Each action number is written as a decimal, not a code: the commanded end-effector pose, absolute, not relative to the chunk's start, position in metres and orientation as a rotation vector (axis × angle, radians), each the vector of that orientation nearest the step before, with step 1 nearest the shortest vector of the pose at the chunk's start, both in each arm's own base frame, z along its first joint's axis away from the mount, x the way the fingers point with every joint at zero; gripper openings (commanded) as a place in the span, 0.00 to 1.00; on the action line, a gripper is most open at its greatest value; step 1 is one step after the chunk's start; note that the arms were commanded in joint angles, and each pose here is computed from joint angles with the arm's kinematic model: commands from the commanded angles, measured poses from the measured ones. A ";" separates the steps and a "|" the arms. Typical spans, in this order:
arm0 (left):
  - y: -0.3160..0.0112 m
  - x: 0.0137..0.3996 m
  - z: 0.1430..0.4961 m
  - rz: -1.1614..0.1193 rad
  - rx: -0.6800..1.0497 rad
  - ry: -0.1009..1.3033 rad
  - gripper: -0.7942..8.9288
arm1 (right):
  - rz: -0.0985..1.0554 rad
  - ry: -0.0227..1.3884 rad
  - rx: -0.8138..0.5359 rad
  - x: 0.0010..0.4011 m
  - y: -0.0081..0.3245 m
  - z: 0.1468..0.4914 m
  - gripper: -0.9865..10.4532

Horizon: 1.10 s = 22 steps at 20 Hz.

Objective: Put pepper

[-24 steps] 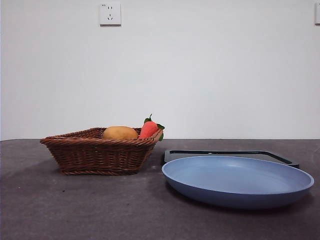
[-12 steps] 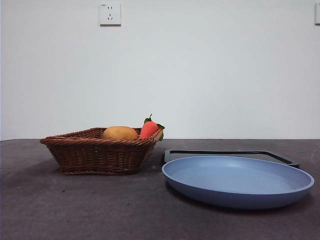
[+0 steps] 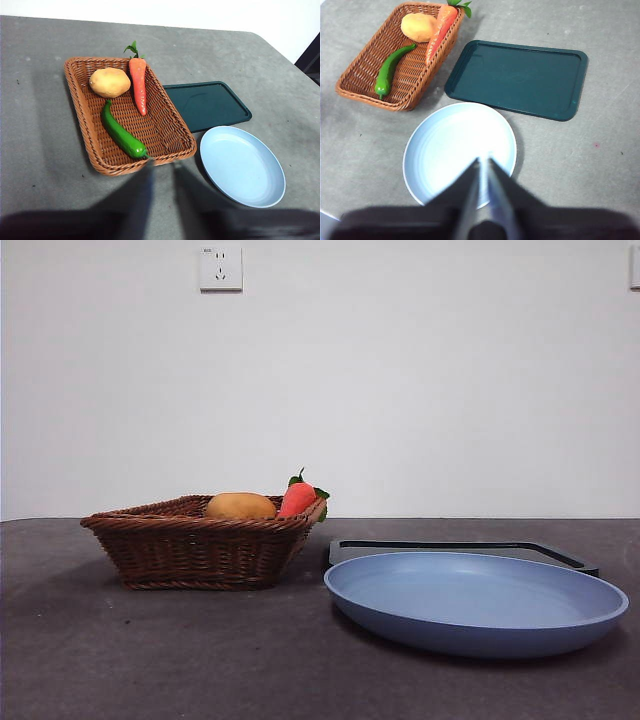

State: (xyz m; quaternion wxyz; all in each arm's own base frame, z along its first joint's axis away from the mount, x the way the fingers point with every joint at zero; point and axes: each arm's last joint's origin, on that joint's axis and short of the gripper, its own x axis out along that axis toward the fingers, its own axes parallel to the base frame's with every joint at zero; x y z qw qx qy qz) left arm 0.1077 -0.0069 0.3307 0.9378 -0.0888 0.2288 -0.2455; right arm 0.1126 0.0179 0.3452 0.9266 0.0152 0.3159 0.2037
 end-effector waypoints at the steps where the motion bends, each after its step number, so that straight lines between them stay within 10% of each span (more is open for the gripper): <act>1: -0.007 0.107 0.337 -0.503 -0.161 0.444 0.42 | 0.418 0.631 0.041 0.113 0.018 0.350 0.32; 22: -0.007 0.107 0.337 -0.503 -0.187 0.450 0.43 | 0.460 1.172 0.132 0.268 0.039 0.232 0.37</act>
